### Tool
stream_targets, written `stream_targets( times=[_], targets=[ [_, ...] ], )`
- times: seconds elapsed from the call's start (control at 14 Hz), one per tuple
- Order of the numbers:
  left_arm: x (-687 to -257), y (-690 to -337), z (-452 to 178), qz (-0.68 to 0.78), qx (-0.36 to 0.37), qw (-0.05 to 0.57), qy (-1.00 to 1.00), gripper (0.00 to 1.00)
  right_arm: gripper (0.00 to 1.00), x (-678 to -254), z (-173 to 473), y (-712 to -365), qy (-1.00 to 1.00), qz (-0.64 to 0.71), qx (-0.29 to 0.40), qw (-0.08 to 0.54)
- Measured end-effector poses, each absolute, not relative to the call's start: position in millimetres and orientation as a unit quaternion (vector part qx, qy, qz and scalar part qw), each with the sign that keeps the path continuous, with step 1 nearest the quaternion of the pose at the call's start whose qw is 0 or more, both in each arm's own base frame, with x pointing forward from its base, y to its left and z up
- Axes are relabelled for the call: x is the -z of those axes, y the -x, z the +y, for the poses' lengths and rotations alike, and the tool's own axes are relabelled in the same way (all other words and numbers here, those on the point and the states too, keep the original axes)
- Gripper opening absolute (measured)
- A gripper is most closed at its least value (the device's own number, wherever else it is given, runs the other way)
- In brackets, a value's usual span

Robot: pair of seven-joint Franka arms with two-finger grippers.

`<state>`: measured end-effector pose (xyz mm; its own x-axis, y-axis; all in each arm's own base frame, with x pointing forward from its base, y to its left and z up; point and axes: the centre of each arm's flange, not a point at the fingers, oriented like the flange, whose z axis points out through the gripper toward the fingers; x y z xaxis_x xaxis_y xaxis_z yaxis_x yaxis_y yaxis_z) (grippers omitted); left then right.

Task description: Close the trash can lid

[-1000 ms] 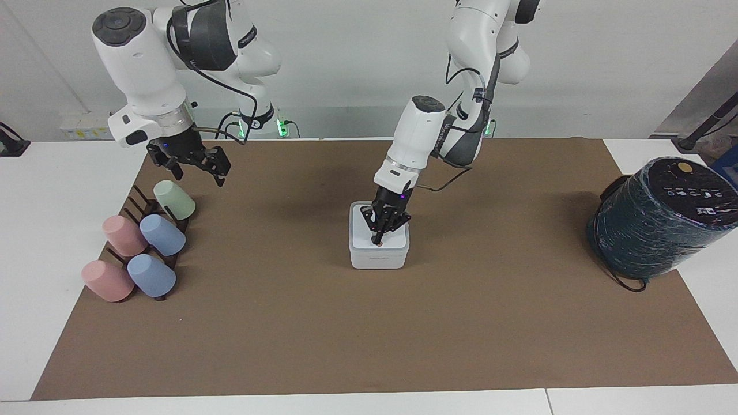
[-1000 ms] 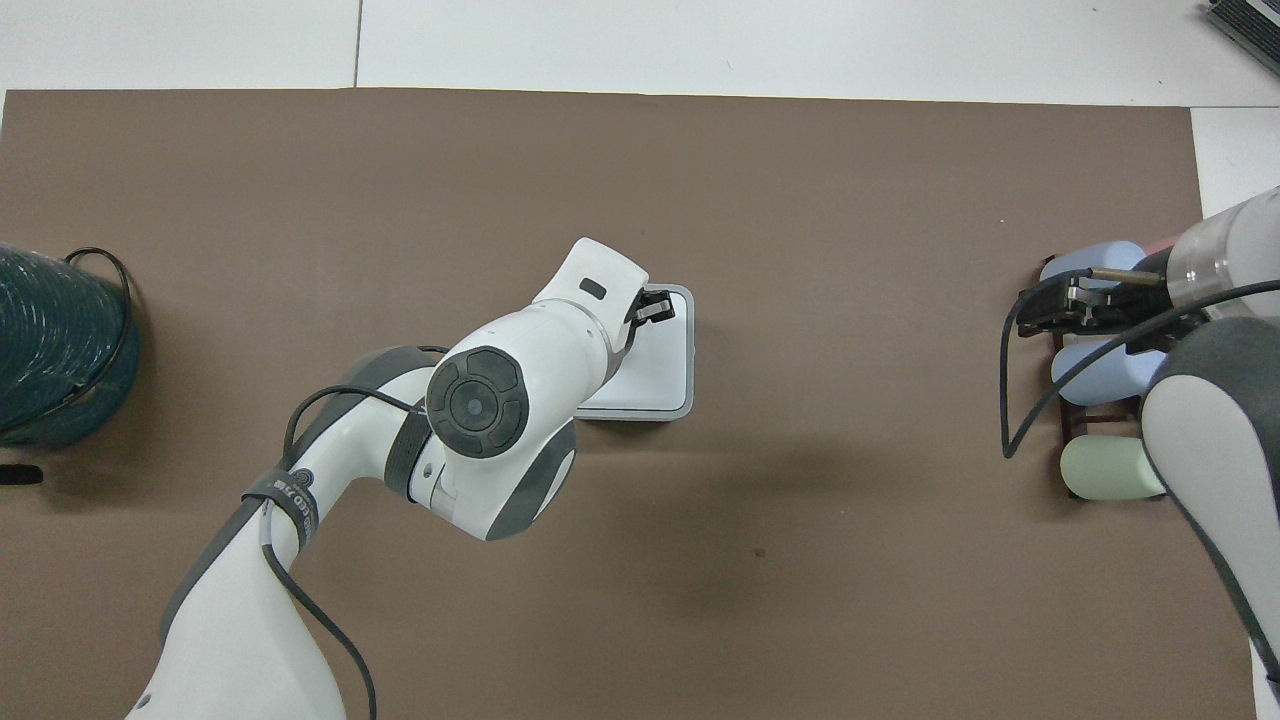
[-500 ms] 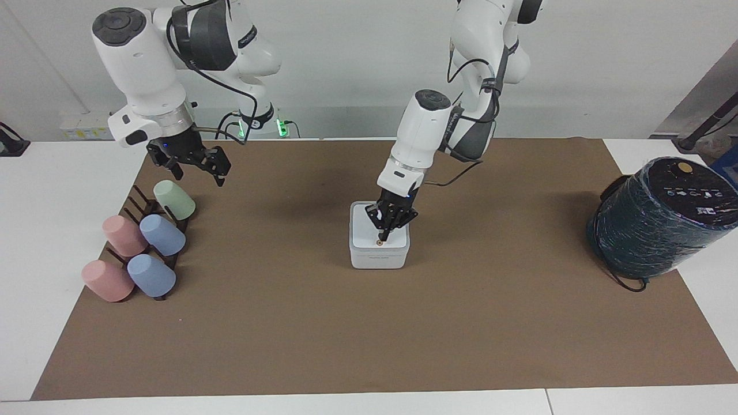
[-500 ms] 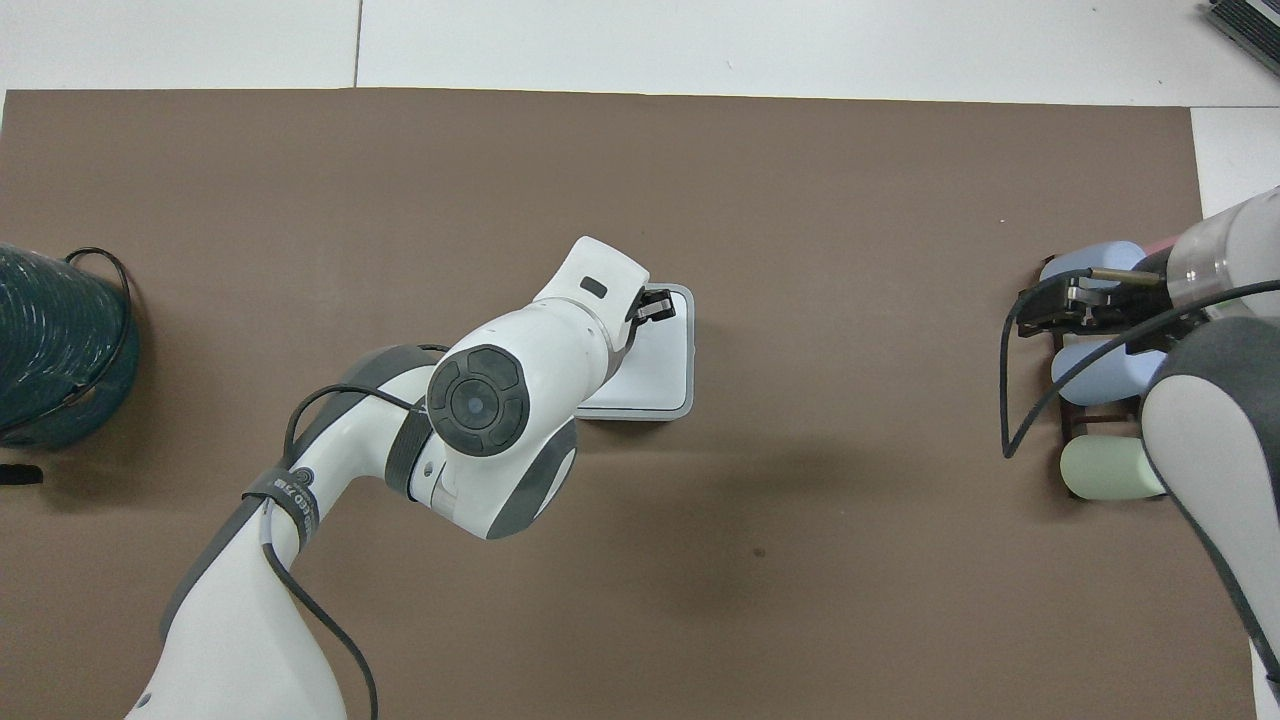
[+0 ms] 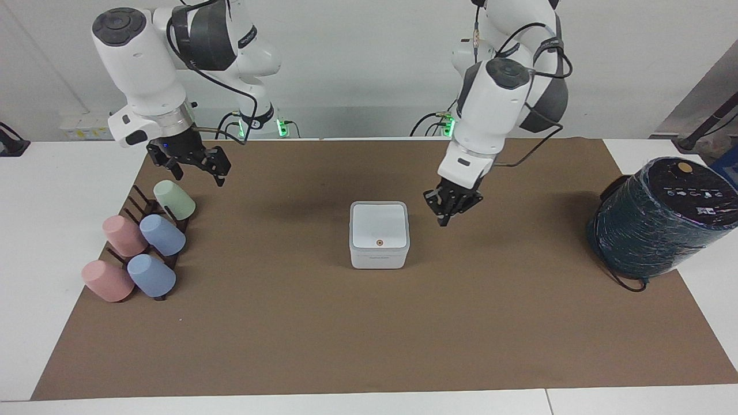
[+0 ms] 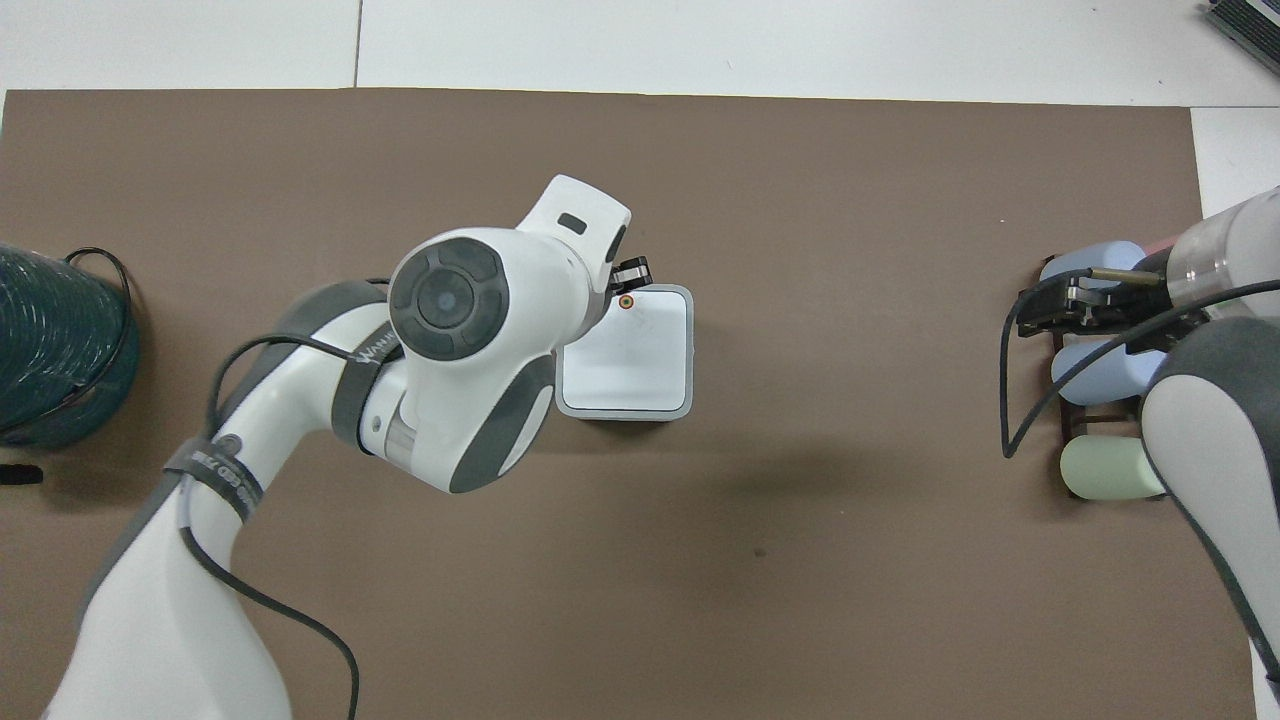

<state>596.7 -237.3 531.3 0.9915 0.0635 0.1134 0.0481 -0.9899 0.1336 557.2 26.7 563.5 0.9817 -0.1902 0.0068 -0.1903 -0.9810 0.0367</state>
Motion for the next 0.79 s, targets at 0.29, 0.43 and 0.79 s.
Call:
stream_targets(
  times=[0.29,0.43,0.79],
  targets=[
    [-567,-597,-140,-0.017,-0.045,0.049,-0.998,0.08,1.0,-564,27,-557,-0.995,-0.096,-0.002,0.019],
    [-588,-588,-109,-0.02,-0.044,0.044,-0.998,0.18,1.0,-563,27,-557,-0.995,-0.096,-0.002,0.019],
    [-601,-579,-106,-0.035,-0.05,0.006,-0.998,0.74,1.0,-564,27,-557,-0.995,-0.096,-0.002,0.019]
  ],
)
